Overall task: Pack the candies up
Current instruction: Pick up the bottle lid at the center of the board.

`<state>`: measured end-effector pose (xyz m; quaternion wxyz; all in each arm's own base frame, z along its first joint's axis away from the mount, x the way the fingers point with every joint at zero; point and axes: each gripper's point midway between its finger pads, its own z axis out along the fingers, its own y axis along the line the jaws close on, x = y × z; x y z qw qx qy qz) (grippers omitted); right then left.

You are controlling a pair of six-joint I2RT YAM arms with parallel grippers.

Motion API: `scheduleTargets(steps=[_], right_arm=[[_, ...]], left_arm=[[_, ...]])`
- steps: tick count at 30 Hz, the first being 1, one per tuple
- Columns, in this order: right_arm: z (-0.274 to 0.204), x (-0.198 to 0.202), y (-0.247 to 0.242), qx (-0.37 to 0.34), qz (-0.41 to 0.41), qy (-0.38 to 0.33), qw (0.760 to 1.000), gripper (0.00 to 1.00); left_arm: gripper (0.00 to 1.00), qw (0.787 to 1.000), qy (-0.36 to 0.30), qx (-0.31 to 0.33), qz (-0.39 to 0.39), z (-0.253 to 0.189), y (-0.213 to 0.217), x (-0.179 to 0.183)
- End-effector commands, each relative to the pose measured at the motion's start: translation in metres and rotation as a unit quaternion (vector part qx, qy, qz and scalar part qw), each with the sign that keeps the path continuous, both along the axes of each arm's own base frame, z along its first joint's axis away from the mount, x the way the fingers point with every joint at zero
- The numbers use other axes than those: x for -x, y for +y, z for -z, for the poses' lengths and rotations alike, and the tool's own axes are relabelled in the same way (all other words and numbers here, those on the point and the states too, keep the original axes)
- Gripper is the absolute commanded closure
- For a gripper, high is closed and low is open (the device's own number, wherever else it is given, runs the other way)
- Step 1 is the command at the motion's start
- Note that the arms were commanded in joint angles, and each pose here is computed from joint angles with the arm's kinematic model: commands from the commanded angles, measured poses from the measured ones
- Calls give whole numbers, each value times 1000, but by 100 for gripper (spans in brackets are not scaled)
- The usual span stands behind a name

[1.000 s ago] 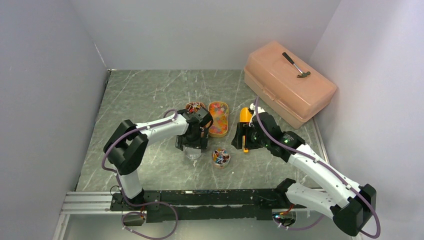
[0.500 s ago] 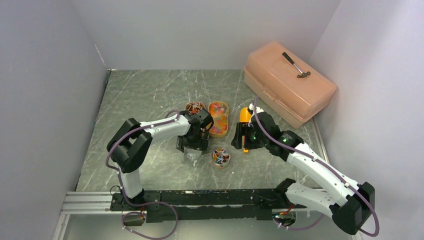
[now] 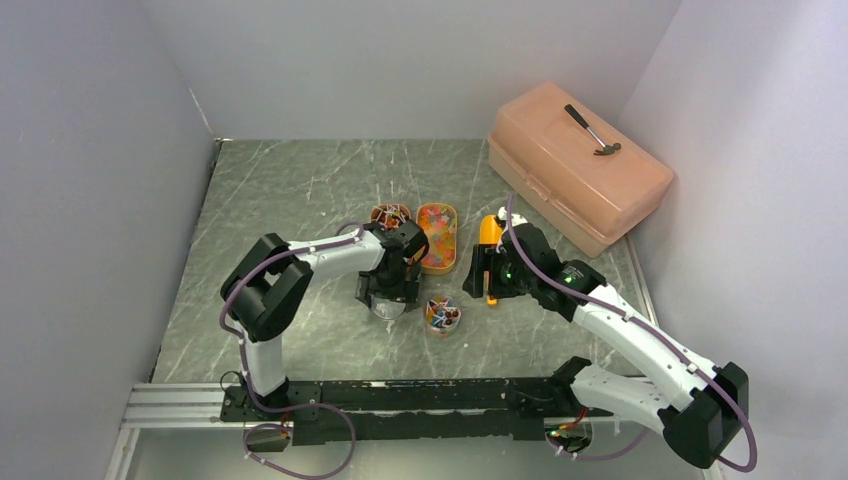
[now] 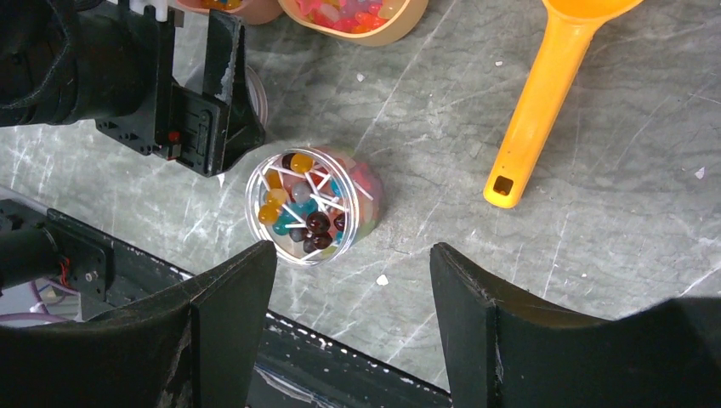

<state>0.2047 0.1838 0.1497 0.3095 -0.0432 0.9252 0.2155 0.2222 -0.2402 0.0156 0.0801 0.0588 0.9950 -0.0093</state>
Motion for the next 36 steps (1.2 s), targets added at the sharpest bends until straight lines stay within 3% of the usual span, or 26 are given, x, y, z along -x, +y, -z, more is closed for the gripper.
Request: scheduleTargets(steps=[1, 8, 21, 36], right_arm=[[-6, -8, 1, -9, 5, -19, 1000, 29], [-5, -9, 1, -8, 6, -20, 1000, 31], [-8, -9, 4, -16, -2, -18, 1000, 34], [-12, -9, 2, -9, -5, -23, 1000, 34]], left_arm=[[6, 1000, -1, 8, 8, 1, -7, -3], [7, 1000, -6, 4, 13, 0, -7, -7], [28, 999, -28, 10, 23, -15, -3, -8], [31, 992, -58, 33, 106, -107, -26, 11]])
